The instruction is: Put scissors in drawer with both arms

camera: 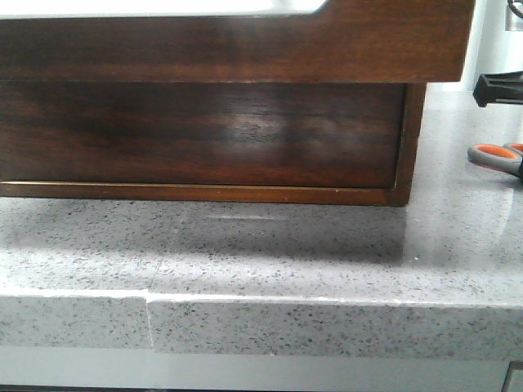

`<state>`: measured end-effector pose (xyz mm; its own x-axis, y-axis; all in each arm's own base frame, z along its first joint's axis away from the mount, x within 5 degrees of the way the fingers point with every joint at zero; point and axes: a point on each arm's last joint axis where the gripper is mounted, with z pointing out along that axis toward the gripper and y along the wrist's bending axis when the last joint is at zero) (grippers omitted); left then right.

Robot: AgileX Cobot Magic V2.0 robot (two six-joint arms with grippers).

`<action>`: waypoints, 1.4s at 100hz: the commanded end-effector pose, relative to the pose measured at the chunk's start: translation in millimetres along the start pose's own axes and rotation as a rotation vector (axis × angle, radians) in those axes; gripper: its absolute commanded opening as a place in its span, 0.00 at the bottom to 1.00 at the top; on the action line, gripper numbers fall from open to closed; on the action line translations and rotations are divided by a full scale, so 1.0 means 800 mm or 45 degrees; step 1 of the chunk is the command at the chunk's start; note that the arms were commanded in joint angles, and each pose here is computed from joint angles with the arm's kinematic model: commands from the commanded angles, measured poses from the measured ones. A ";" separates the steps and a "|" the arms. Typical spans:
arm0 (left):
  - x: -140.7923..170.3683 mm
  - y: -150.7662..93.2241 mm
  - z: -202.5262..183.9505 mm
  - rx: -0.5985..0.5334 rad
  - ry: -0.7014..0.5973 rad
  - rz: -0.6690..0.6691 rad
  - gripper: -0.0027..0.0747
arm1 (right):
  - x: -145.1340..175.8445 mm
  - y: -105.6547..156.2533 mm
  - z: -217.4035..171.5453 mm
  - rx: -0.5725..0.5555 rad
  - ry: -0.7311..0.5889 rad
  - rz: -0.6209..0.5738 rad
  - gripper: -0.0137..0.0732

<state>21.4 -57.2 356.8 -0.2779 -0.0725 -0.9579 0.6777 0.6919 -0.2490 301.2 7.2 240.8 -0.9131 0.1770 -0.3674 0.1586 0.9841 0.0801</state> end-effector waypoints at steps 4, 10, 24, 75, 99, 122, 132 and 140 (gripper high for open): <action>-0.018 -0.005 -0.003 0.020 -0.100 -0.030 0.01 | -0.004 0.000 -0.022 -0.013 -0.076 0.007 0.08; -0.018 -0.005 -0.003 0.021 -0.100 -0.031 0.01 | -0.004 -0.001 -0.044 -0.019 -0.151 -0.006 0.08; -0.018 -0.005 -0.003 0.021 -0.100 -0.031 0.01 | 0.000 -0.001 -0.120 -0.066 -0.411 -0.033 0.08; -0.018 -0.005 -0.003 0.021 -0.100 -0.031 0.01 | 0.031 0.061 -0.412 -0.339 -1.374 -0.667 0.08; -0.018 -0.005 -0.003 0.022 -0.098 -0.031 0.01 | 0.041 0.131 -0.418 -0.519 -1.404 -1.095 0.08; -0.013 -0.008 -0.003 0.057 -0.044 -0.031 0.01 | 0.059 0.224 -0.372 -0.647 -1.267 -1.462 0.08; -0.012 -0.009 -0.003 0.062 -0.035 -0.031 0.01 | 0.058 0.255 -0.343 -0.616 -1.182 -1.544 0.08; -0.012 -0.009 -0.003 0.062 -0.035 -0.031 0.01 | 0.054 0.271 -0.318 -0.567 -1.110 -1.591 0.08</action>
<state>18.2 -59.4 353.7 -0.3106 -0.0429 -0.9496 0.6974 0.6685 -0.2583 195.2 221.2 468.8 0.0657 -0.6101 -0.7896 -0.7977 0.4433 -0.4088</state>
